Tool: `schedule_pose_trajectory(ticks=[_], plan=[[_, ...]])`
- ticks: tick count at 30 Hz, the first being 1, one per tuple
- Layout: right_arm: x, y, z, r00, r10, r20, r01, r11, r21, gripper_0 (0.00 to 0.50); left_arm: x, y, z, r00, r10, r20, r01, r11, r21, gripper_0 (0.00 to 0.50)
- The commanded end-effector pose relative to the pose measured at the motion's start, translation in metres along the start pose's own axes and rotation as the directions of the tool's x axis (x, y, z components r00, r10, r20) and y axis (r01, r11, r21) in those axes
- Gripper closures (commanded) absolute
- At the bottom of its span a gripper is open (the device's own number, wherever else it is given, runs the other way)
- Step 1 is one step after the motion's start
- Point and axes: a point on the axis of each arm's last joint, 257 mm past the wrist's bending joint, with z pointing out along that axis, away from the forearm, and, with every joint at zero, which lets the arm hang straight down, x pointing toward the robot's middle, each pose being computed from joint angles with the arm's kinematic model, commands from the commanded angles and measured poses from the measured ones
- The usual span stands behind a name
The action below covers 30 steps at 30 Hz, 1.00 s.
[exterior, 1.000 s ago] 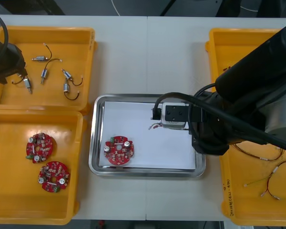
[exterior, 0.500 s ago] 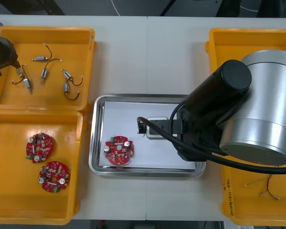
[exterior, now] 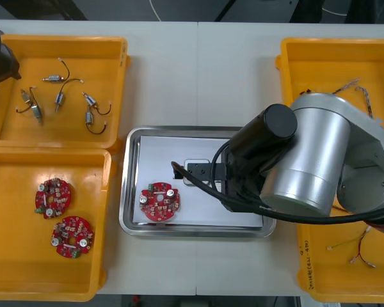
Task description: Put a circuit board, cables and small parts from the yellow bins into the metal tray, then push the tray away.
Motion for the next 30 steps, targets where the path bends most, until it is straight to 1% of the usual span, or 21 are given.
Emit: schedule_pose_trajectory(ticks=[1, 3, 5, 8, 10, 13, 16, 19, 20, 23, 25, 27, 30], plan=[[-0.003, 0.020, 0.022, 0.997, -0.077, -0.004, 0.077, 0.997, -0.032, 0.500, -0.022, -0.028, 0.002, 0.996, 0.043, 0.075, -0.046, 0.998, 0.036, 0.000], [-0.002, 0.024, 0.027, 0.997, -0.076, -0.006, 0.075, 0.996, -0.042, 0.500, -0.024, -0.029, 0.009, 0.995, 0.043, 0.091, -0.047, 0.998, 0.039, 0.000], [-0.002, 0.028, 0.034, 0.997, -0.080, 0.000, 0.080, 0.996, -0.045, 0.500, -0.025, -0.030, 0.018, 0.994, 0.041, 0.105, -0.046, 0.998, 0.048, 0.000], [0.001, 0.035, 0.040, 0.997, -0.077, 0.010, 0.078, 0.995, -0.055, 0.500, -0.024, -0.031, 0.028, 0.993, 0.039, 0.112, -0.045, 0.997, 0.058, 0.000], [0.007, 0.041, 0.046, 0.998, -0.066, 0.002, 0.066, 0.995, -0.072, 0.500, -0.022, -0.030, 0.033, 0.992, 0.049, 0.115, -0.055, 0.997, 0.047, 0.000], [0.016, 0.048, 0.054, 0.998, -0.060, -0.022, 0.058, 0.994, -0.096, 0.500, -0.019, -0.028, 0.036, 0.991, 0.061, 0.115, -0.064, 0.997, 0.031, 0.000], [0.020, 0.050, 0.059, 0.998, -0.058, -0.036, 0.054, 0.993, -0.105, 0.500, -0.016, -0.026, 0.043, 0.992, 0.059, 0.111, -0.063, 0.998, 0.027, 0.000], [0.027, 0.052, 0.064, 0.997, -0.052, -0.056, 0.045, 0.992, -0.117, 0.500, -0.014, -0.024, 0.053, 0.992, 0.056, 0.117, -0.060, 0.998, 0.030, 0.000], [0.027, 0.053, 0.066, 0.997, -0.049, -0.057, 0.042, 0.992, -0.118, 0.500, -0.014, -0.024, 0.056, 0.992, 0.049, 0.118, -0.054, 0.998, 0.035, 0.000], [0.027, 0.054, 0.068, 0.997, -0.047, -0.059, 0.040, 0.992, -0.118, 0.500, -0.015, -0.021, 0.063, 0.991, 0.045, 0.126, -0.050, 0.998, 0.035, 0.000], [0.026, 0.054, 0.068, 0.997, -0.045, -0.057, 0.039, 0.992, -0.116, 0.500, -0.014, -0.021, 0.064, 0.990, 0.054, 0.131, -0.058, 0.998, 0.025, 0.000], [0.027, 0.054, 0.068, 0.997, -0.044, -0.059, 0.037, 0.993, -0.116, 0.500, -0.015, -0.017, 0.066, 0.988, 0.065, 0.139, -0.066, 0.998, 0.008, 0.000], [0.028, 0.054, 0.069, 0.997, -0.038, -0.062, 0.031, 0.993, -0.110, 0.436, -0.014, -0.012, 0.068, 0.989, 0.060, 0.133, -0.061, 0.998, -0.001, 0.000]])
